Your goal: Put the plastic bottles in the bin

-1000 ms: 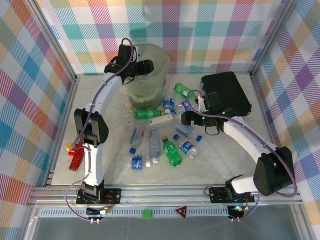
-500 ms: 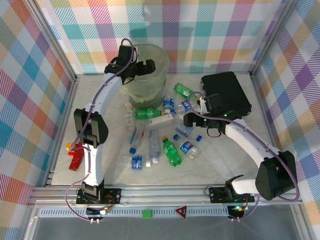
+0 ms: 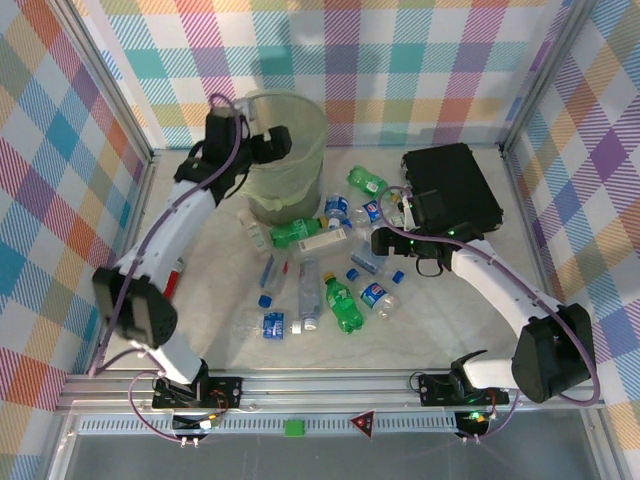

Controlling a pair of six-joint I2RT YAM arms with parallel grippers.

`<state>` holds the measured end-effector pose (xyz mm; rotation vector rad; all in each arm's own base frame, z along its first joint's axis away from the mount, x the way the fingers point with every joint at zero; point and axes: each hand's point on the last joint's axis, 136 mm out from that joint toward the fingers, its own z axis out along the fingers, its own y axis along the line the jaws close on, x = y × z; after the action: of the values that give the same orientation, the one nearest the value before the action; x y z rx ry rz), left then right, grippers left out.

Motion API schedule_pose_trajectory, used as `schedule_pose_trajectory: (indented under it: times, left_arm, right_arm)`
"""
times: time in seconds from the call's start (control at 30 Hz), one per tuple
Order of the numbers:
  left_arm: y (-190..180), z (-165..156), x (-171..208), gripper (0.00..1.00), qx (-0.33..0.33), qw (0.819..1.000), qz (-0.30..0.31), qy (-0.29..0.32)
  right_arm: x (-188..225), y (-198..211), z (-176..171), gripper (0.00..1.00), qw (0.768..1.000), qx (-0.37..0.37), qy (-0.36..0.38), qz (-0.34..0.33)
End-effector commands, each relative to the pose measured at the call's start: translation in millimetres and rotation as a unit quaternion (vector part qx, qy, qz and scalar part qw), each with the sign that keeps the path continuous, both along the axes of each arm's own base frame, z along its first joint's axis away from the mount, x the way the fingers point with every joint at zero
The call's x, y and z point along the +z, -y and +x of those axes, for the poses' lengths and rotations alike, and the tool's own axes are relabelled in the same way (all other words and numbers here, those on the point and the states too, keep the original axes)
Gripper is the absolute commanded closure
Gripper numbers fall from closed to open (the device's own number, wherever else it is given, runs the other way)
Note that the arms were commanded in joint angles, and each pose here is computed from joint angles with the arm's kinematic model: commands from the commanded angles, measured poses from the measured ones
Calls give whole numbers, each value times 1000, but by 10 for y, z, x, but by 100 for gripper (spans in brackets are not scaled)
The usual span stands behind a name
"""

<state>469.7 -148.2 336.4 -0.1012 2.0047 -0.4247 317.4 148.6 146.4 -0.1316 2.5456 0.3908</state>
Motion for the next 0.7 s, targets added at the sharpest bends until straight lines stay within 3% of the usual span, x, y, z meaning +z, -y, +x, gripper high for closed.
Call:
schedule_pose_trajectory:
  times: [0.0,0.2,0.4,0.67]
  left_arm:
    - [-245,-221,193,0,46,997,2,60]
    - [-377,-523,178,0,47,996,19,68]
    - [-466,-689,295,0,57,995,11,75]
    - [-847,-1077,-142,0,129,990,22,53]
  right_arm:
    - [-39,-60,72,1,1000,1,-12,12]
    - [-182,-299,124,1,995,68,-70,16]
    - [-418,-426,201,1,988,134,-78,2]
    - [-624,-527,340,1,979,182,-86,-19]
